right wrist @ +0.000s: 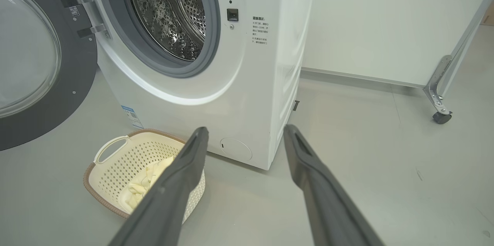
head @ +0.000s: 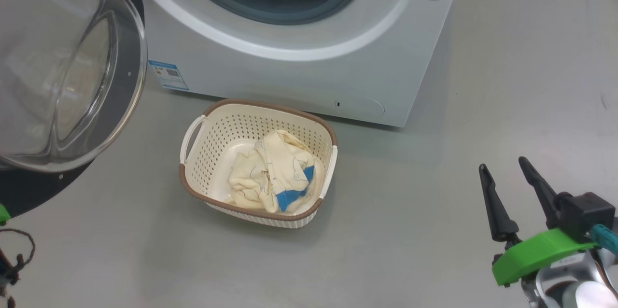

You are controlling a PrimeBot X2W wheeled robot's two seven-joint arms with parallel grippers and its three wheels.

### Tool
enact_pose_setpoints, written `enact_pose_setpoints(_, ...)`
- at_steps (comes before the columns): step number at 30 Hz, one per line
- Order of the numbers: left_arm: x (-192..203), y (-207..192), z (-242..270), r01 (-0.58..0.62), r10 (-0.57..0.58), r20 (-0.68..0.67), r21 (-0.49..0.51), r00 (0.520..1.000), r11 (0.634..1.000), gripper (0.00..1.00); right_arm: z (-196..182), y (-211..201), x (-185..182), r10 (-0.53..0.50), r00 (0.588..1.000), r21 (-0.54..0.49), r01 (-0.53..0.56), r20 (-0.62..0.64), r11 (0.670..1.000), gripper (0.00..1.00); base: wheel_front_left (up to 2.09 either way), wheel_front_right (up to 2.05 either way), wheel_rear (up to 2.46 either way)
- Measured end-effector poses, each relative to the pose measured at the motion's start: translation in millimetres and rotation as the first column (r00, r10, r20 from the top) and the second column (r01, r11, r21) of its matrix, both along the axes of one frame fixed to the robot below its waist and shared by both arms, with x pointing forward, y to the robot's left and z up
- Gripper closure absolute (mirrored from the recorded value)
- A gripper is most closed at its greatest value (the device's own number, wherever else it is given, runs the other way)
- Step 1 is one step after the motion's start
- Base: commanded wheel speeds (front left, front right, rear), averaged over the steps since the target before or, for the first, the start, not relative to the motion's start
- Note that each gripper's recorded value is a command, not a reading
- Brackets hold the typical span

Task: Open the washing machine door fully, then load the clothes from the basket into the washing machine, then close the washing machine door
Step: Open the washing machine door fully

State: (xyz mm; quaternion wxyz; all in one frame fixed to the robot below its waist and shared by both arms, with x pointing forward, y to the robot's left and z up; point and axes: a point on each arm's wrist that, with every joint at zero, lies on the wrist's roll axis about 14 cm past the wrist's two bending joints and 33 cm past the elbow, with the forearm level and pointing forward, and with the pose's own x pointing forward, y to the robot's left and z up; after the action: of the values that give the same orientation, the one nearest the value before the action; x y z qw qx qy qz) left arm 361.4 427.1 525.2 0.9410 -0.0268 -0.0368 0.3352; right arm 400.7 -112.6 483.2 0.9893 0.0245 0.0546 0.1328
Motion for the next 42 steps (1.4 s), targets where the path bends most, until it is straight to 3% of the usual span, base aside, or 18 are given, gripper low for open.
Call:
enact_pose_setpoints(19,-33.1,-59.1,-2.9,0.082,-0.079,0.089,-0.026,0.993,0.996,0.99,6.8,3.5,0.2,0.01,1.0,0.002,-0.01,0.023,1.0,0.0,0.0,0.0,0.0)
enact_pose_setpoints(21,-34.4,-69.8,-7.0,0.106,-0.103,0.087,-0.037,0.991,0.994,0.5,7.9,2.6,0.2,0.007,1.0,0.001,-0.007,0.026,1.0,0.0,0.0,0.0,0.0)
enact_pose_setpoints(22,-34.1,-75.5,-8.2,0.122,-0.118,0.087,-0.041,0.989,0.992,0.13,8.1,2.0,0.0,0.005,1.0,0.001,-0.005,0.027,1.0,0.0,0.0,0.0,0.0)
enact_pose_setpoints(23,-32.8,-81.3,-8.1,0.139,-0.135,0.088,-0.04,0.987,0.989,0.0,8.0,1.5,0.1,0.004,1.0,0.001,-0.004,0.027,1.0,0.0,0.0,0.0,0.0)
enact_pose_setpoints(31,-8.4,-135.5,2.1,0.308,-0.307,0.092,0.004,0.947,0.951,0.0,11.5,-0.9,-3.1,-0.004,0.999,0.004,0.003,0.041,1.0,0.0,0.0,0.0,0.0)
enact_pose_setpoints(42,23.2,-216.4,-4.4,0.551,-0.551,0.034,0.008,0.834,0.834,0.0,16.8,-19.9,-14.3,-0.06,0.996,0.003,0.06,0.064,0.998,0.0,0.0,0.0,0.0)
